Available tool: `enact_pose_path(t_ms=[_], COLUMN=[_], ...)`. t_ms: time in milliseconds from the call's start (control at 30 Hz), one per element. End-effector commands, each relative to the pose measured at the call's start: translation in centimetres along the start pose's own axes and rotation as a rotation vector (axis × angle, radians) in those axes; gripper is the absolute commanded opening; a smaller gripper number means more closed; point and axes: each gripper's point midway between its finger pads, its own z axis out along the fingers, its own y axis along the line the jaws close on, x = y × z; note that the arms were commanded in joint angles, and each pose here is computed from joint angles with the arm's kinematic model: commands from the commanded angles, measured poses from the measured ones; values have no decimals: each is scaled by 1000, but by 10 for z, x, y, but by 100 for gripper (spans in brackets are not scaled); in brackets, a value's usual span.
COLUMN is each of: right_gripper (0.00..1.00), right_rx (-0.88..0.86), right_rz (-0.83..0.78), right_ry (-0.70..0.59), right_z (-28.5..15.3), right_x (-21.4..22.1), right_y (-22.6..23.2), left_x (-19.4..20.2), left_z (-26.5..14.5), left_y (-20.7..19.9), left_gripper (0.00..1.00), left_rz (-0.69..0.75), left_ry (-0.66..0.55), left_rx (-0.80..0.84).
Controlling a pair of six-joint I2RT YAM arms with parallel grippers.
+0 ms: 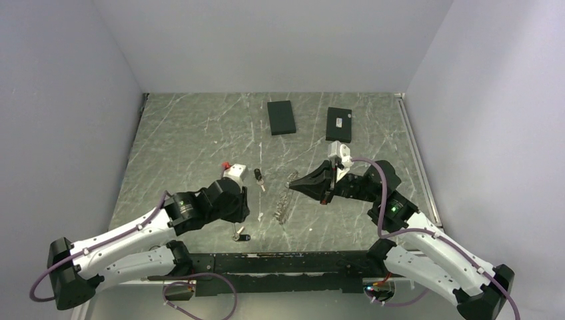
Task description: Put the keys on the keyring
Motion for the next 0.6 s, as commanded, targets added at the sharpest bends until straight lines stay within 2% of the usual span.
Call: enact_pose_path(t_ms=[0, 67, 167, 433, 567], right_gripper=[0, 0, 0, 0, 0], right_rx=[113, 121, 117, 100, 96], right_rz=[-57, -54, -46, -38, -35], right_ry=[-58, -50, -34, -31, -30], right_z=[-5, -4, -3, -1, -2], right_x=[-14, -11, -6, -3, -2], right_y=[-17, -20, -21, -18, -18], left_x=[19, 39, 58, 76, 88], left_z=[-11, -6, -6, -9, 2], left_y=[37, 40, 44, 58, 63], left_gripper=[34, 33, 34, 29, 28], left_rz=[-253, -280, -313, -336, -346], left_ry=[59, 142, 202, 223, 227], left_rx=[-272, -307, -369, -492, -493])
